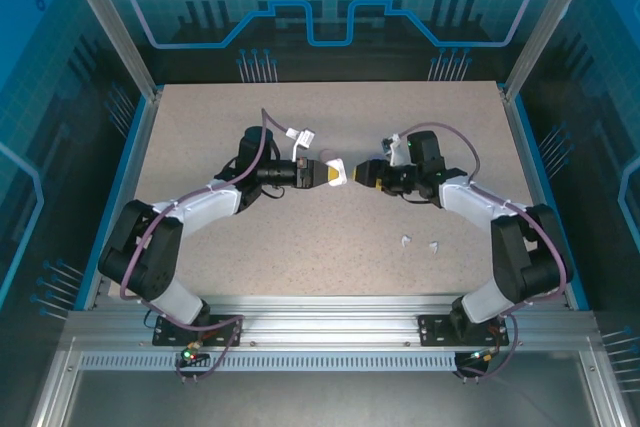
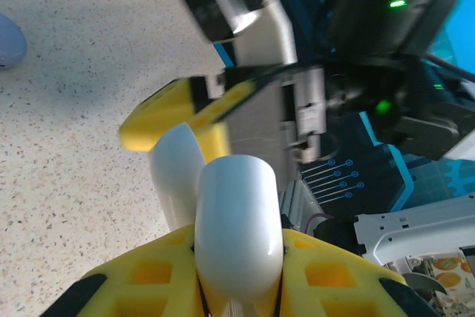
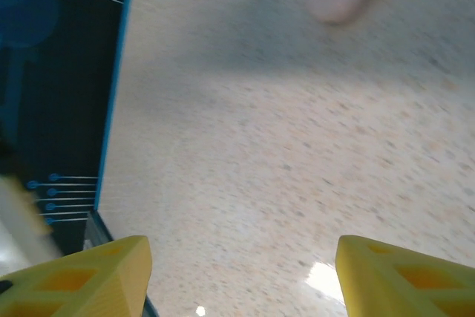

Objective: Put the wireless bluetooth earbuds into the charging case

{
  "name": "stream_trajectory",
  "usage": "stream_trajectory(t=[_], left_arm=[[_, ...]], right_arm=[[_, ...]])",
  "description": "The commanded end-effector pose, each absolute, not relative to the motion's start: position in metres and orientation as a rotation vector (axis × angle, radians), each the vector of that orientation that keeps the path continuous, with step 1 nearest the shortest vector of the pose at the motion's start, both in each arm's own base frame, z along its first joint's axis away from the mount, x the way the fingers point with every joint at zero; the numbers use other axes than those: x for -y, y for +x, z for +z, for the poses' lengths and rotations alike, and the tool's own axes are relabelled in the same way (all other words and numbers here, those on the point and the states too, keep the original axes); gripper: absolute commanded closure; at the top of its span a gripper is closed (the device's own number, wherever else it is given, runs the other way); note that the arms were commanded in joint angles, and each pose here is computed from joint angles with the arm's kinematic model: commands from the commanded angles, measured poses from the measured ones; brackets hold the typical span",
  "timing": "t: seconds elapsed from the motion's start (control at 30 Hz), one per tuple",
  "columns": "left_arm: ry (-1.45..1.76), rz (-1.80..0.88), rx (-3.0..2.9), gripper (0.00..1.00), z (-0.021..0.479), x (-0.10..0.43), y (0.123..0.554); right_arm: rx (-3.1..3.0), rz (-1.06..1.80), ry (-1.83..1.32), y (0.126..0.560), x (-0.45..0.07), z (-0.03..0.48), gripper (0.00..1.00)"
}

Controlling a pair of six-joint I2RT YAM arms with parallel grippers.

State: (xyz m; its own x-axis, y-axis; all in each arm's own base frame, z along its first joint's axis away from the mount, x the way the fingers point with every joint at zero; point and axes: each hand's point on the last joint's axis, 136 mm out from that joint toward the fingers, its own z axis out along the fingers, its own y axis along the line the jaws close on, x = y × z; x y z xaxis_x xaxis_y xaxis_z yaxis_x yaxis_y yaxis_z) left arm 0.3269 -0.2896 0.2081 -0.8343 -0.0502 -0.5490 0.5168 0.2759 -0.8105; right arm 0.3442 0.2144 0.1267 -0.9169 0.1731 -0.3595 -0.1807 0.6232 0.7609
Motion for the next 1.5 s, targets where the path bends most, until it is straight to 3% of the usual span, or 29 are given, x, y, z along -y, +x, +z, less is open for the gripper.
stream_trajectory(t=[0.0, 0.43, 0.63, 1.13, 1.47], left_arm=[[0.503, -1.588, -1.977, 1.00, 0.234, 0.291, 0.324], [0.491, -1.590, -1.969, 1.00, 0.232, 0.292, 0.327], [0.483, -1.591, -1.963, 1.00, 0.234, 0.292, 0.328], [0.479, -1.598, -1.962, 1.00, 0.234, 0.292, 0.327], [0.482, -1.605, -1.954, 1.00, 0.236, 0.295, 0.326]], right_arm=[[-2.458, 1.218, 0.020, 0.340, -0.209, 0.126, 0.33], [-2.268, 1.371, -0.219, 0.318, -0.230, 0.196, 0.43], [-2.285, 1.384, -0.230, 0.317, -0.241, 0.189, 0.50], [-2.253, 1.419, -0.255, 0.325, -0.258, 0.198, 0.55], [-2.232, 1.444, -0.262, 0.333, -0.263, 0.202, 0.72]])
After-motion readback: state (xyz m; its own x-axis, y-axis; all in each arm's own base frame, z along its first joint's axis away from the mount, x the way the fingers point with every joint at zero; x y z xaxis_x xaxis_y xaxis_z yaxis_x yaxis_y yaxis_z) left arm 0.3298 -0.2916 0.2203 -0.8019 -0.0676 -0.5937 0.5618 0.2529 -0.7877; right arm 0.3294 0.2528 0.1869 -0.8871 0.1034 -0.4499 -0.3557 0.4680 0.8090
